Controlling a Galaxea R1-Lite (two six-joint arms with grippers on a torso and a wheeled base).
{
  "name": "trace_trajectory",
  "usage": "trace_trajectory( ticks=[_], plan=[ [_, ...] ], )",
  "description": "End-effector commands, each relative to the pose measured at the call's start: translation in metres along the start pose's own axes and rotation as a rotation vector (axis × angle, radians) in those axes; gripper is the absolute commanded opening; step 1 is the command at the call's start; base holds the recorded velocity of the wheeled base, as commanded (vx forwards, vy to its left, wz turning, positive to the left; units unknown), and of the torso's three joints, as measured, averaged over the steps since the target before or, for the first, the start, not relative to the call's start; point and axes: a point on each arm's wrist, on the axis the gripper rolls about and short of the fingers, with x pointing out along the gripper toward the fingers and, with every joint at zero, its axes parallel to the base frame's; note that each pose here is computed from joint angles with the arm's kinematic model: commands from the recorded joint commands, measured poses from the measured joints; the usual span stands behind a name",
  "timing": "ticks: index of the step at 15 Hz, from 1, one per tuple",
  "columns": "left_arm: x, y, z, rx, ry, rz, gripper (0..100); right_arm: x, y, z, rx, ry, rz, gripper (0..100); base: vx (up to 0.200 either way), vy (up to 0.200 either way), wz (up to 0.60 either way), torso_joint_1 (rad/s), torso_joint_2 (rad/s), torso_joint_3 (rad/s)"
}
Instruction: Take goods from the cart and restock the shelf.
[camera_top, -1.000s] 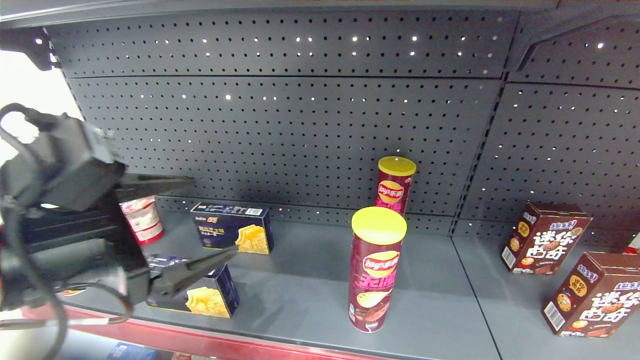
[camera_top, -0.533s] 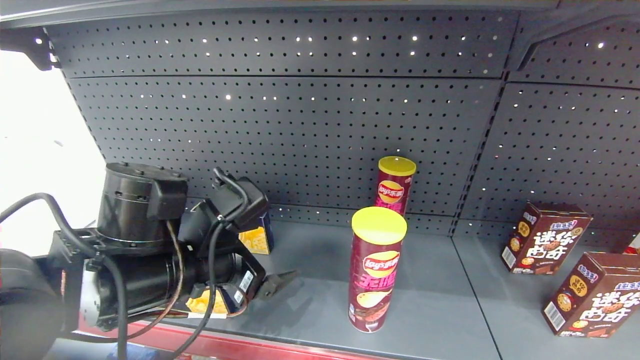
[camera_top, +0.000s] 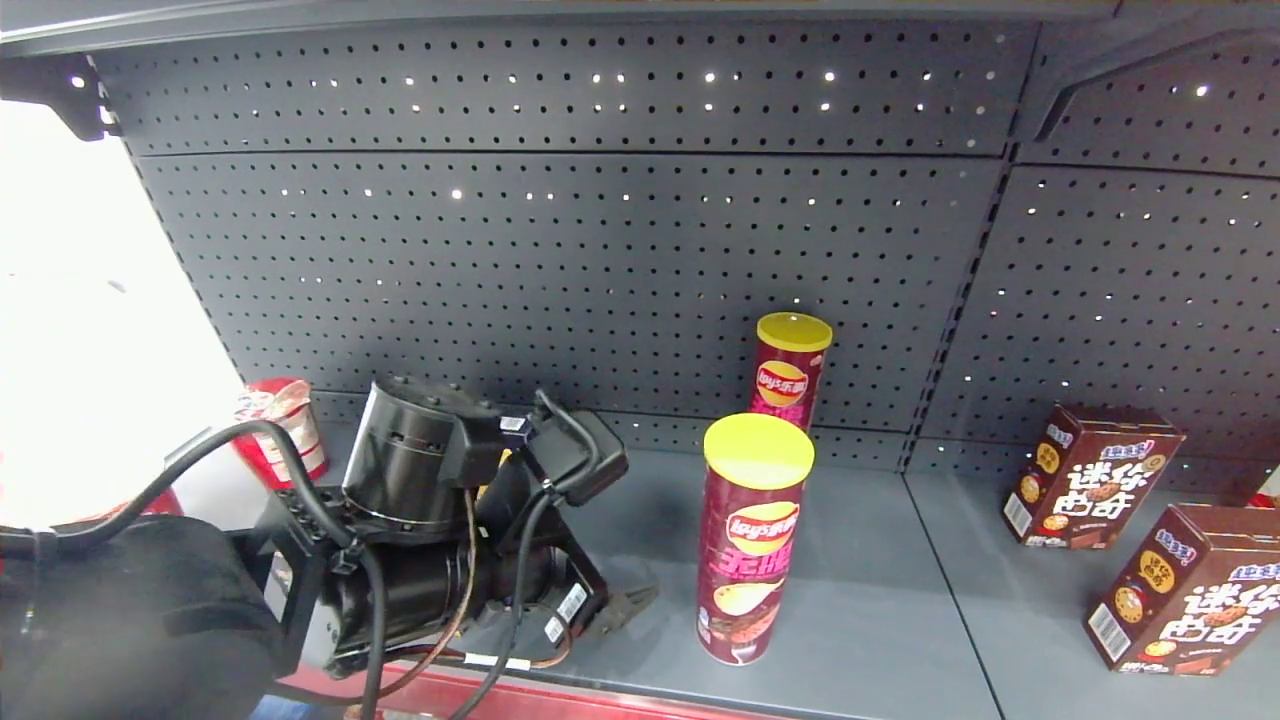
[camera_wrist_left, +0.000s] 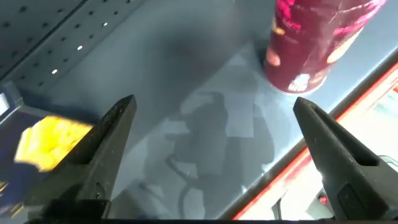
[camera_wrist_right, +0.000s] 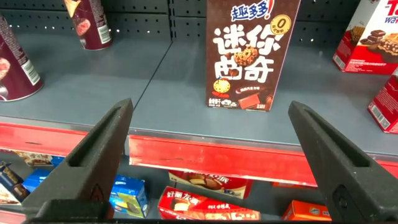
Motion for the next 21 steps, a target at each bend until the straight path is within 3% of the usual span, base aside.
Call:
trace_trajectory(
  ticks=[1,8,17,21],
  plan=[
    [0.017,-0.004,-0.004,0.006,0.025,-0.015,100,0.000,0.000,0.000,0.000,0.001,0.001,100,0.000,0.000,0.00,0.000,0.00,0.000],
    [0.036,0.000,0.004,0.005,0.020,-0.010,100,0.000,0.000,0.000,0.000,0.001,0.001,100,0.000,0.000,0.00,0.000,0.00,0.000],
    [0.055,0.004,0.021,0.019,-0.022,-0.001,100,0.000,0.000,0.000,0.000,0.002,0.000,100,0.000,0.000,0.00,0.000,0.00,0.000],
    [0.058,0.005,0.016,0.016,-0.003,0.001,100,0.000,0.000,0.000,0.000,0.002,0.000,100,0.000,0.000,0.00,0.000,0.00,0.000]
  ],
)
